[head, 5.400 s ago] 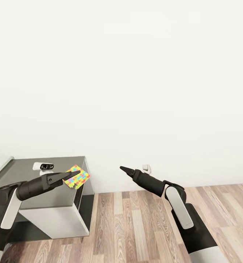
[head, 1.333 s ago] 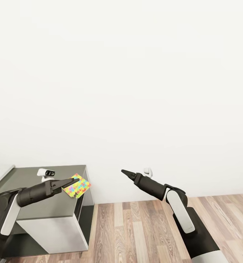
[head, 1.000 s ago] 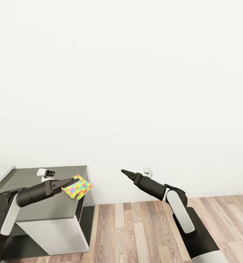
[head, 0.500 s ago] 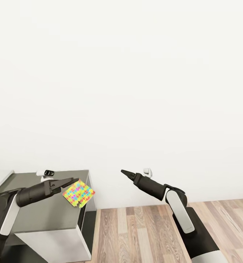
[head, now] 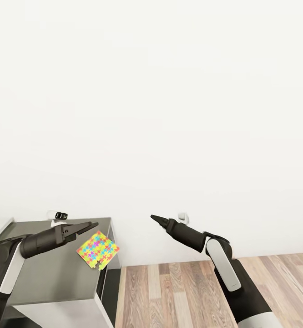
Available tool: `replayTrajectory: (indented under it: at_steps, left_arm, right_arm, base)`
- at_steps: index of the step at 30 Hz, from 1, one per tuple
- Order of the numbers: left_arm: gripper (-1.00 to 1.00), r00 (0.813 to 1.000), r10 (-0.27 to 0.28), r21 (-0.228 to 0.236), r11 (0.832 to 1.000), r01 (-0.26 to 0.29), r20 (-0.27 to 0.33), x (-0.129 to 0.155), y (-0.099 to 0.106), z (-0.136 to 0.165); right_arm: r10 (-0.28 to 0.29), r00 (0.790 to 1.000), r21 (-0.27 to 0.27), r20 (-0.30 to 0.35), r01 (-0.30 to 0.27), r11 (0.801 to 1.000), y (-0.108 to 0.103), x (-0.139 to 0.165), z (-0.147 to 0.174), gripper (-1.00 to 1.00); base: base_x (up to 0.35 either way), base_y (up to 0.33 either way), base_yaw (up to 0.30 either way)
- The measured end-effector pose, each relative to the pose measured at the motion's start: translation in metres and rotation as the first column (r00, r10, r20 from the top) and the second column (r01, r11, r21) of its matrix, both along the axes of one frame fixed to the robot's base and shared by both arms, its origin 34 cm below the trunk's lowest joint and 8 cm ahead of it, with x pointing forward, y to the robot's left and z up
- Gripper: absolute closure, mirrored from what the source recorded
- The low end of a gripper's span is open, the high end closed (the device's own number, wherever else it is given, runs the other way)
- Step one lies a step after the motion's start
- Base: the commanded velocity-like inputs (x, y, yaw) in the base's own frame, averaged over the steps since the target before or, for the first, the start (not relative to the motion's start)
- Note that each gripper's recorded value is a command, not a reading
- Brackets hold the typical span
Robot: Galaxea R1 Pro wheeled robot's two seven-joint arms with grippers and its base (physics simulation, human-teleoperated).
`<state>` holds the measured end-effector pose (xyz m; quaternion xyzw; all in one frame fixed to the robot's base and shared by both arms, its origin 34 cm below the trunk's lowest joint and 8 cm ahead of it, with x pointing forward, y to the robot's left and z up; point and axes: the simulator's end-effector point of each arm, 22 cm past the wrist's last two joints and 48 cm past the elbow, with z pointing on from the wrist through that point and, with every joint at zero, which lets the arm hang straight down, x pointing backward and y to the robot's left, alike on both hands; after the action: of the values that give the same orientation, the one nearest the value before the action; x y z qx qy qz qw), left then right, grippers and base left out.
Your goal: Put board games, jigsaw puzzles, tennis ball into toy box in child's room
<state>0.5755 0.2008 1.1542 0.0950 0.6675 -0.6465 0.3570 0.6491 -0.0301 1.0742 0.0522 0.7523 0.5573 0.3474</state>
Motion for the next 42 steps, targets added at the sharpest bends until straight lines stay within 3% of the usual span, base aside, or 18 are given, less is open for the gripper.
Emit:
replayTrajectory:
  at_steps: [5,7,23,28,33,38,42]
  left_arm:
    - [-1.0,1.0,-0.001,-0.003,1.0,0.001,-0.002,-0.001,0.0,0.0]
    - [-1.0,1.0,0.004,-0.004,1.0,-0.004,0.0,-0.001,0.002,0.0]
    - [-1.0,0.999,0.045,-0.021,0.999,-0.045,0.005,0.0,0.016,0.005]
    - [-1.0,0.999,0.047,-0.022,0.999,-0.046,0.004,0.0,0.017,0.005]
    - [-1.0,0.999,0.047,-0.022,0.999,-0.047,0.004,0.0,0.017,0.005]
    - [-1.0,0.999,0.047,-0.021,0.999,-0.047,0.004,0.0,0.018,0.005]
    - [-1.0,0.999,0.048,-0.021,0.999,-0.048,0.004,0.0,0.018,0.005]
  right_arm:
    - [0.001,0.981,-0.014,-0.193,-0.003,1.0,-0.002,-0.009,-0.076,-1.0]
    - [0.0,0.973,-0.015,-0.231,-0.003,1.0,-0.002,-0.009,-0.089,-1.0]
    - [-0.029,0.957,-0.04,-0.287,0.018,0.999,-0.004,-0.009,-0.116,-1.0]
    - [-0.05,0.927,-0.079,-0.371,0.022,0.997,-0.009,-0.008,-0.149,-1.0]
    - [-0.057,0.87,-0.103,-0.49,0.007,0.995,-0.003,-0.013,-0.186,-1.0]
    - [-0.046,0.856,-0.093,-0.515,-0.003,0.996,0.01,-0.017,-0.191,-1.0]
    - [-0.047,0.865,-0.076,-0.499,0.011,0.997,0.025,-0.014,-0.186,-1.0]
  base:
    - [0.037,0.011,0.0]
    - [0.01,0.003,0.0]
    - [0.001,0.0,0.0]
    - [0.0,0.0,0.0]
    - [0.0,0.0,0.0]
    - [0.0,0.0,0.0]
    - [0.0,0.0,0.0]
